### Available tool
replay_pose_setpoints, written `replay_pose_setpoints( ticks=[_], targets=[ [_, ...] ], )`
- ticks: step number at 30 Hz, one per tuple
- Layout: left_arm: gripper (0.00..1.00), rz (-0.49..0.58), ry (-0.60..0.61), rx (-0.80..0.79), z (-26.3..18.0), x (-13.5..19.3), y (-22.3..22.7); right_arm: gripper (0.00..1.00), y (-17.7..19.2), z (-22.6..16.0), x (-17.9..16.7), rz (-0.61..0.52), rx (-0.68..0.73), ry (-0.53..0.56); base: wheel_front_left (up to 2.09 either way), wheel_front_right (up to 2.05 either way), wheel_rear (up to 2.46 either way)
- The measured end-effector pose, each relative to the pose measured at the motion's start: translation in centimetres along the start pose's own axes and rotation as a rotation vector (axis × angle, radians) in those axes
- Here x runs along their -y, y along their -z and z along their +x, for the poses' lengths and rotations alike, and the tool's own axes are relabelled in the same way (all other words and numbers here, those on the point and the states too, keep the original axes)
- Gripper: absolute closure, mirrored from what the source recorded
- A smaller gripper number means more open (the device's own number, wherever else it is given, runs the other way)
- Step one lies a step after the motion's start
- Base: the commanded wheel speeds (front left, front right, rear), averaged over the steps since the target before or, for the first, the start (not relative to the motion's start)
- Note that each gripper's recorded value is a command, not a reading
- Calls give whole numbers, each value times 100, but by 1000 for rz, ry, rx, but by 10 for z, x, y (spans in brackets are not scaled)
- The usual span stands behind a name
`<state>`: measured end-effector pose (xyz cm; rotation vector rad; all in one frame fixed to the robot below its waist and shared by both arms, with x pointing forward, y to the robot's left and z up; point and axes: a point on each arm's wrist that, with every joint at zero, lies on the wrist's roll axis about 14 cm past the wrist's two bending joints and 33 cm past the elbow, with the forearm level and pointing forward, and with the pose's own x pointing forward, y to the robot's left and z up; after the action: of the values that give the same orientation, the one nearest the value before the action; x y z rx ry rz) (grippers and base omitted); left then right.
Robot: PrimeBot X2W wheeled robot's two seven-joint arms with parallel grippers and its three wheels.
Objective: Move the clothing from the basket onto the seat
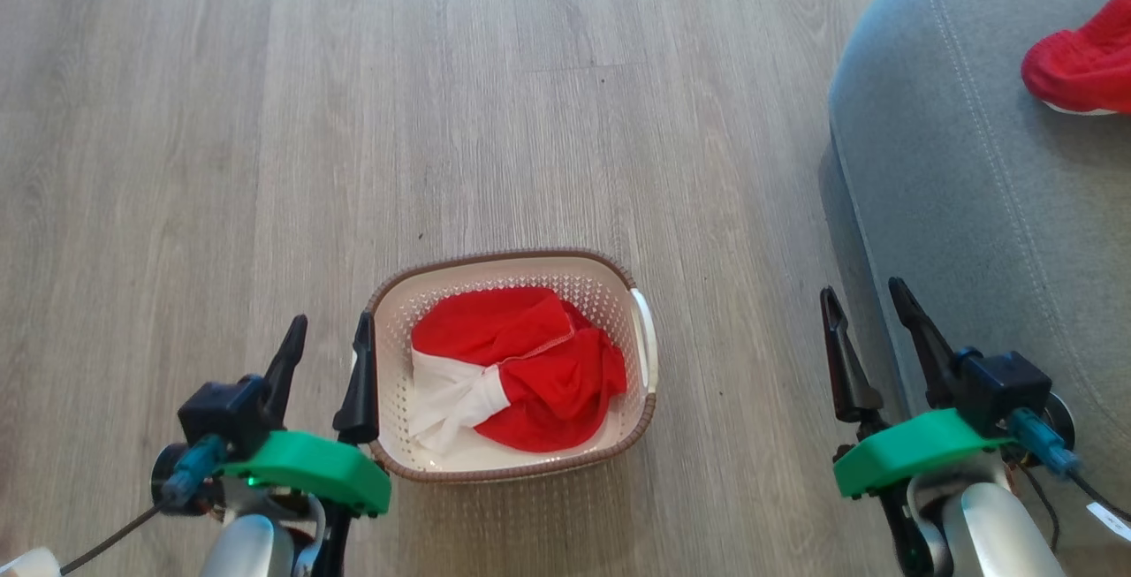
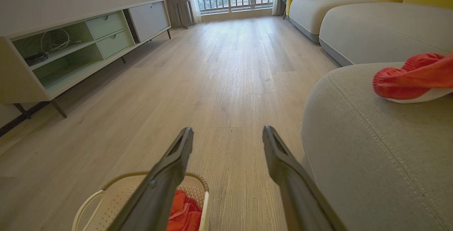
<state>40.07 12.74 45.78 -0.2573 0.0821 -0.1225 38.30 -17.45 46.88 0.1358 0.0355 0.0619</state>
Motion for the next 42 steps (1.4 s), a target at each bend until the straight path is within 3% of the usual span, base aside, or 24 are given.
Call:
replay_pose_setpoints(
  ticks=[11, 20, 28, 29, 42],
  targets=[
    [0, 3, 20, -37, 11, 5, 15, 0, 7, 8, 5, -2, -16, 11, 0, 0, 0],
    [0, 28, 139, -63, 74, 35, 37, 0, 12, 58, 9, -11, -1, 3, 0, 0, 0],
    [0, 95, 260, -203, 131, 59, 110, 0, 41, 104, 23, 7, -24, 18, 0, 0, 0],
    [0, 119, 289, -274, 141, 64, 137, 0, 53, 110, 28, 15, -43, 29, 0, 0, 0],
    [0, 261, 368, -760, 146, 65, 298, 0, 105, 116, 64, 44, -138, 111, 0, 0, 0]
  ],
)
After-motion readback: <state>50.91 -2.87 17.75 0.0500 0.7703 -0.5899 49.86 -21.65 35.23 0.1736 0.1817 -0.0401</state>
